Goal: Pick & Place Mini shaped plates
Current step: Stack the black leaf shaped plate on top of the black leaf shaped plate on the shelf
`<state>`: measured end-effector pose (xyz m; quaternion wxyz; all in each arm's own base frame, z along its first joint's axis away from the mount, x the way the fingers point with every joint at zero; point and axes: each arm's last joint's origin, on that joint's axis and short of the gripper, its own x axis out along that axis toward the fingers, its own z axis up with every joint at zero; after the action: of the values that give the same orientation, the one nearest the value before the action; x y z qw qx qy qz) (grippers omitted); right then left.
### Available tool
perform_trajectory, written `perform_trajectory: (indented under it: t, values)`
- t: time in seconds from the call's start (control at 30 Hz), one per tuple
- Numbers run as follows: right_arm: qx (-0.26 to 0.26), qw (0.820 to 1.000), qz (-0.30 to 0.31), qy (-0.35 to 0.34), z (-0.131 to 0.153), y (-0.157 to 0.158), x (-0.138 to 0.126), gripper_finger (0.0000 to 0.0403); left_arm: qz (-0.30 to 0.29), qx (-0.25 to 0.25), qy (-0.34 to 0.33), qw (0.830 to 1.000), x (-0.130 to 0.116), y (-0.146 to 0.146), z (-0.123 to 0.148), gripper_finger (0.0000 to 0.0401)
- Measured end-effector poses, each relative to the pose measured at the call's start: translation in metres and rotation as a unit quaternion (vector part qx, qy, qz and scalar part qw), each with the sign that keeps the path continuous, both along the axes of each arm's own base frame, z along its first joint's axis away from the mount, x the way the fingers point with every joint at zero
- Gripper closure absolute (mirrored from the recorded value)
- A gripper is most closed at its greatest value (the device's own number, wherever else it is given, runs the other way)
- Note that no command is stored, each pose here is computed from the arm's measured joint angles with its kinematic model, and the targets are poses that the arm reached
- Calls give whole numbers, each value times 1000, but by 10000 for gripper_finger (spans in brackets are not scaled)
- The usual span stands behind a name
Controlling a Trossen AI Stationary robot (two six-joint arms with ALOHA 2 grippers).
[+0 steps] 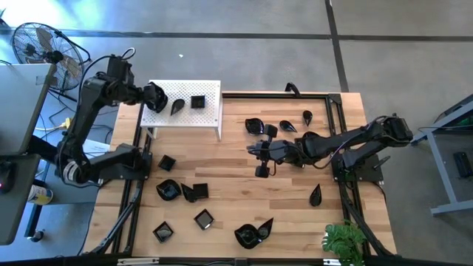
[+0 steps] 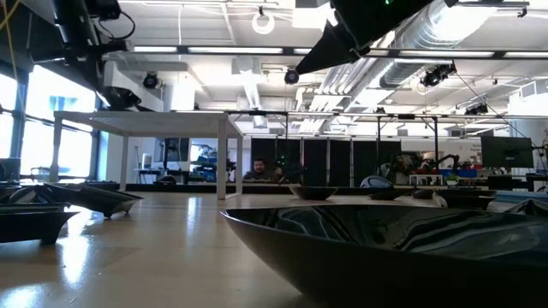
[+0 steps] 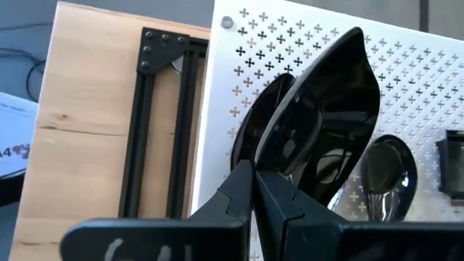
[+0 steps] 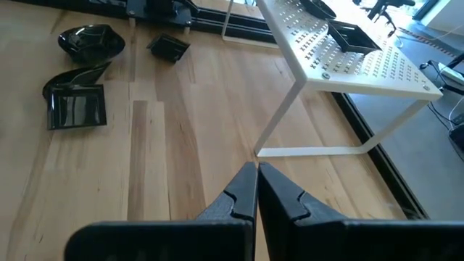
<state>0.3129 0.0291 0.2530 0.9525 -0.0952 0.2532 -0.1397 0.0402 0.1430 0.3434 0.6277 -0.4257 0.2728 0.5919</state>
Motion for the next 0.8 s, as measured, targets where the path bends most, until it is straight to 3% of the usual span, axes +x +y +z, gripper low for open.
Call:
perform_trajectory:
  t: [0.5,0.8]
  values:
    - [-11,999,24,-18,-8,1,-1,401,13,-4,-14,1000,1,1,-1,401]
    - [-15,999,27,-16,-8,1,-1,400,32,-30,-18,999,2,5,-25,401]
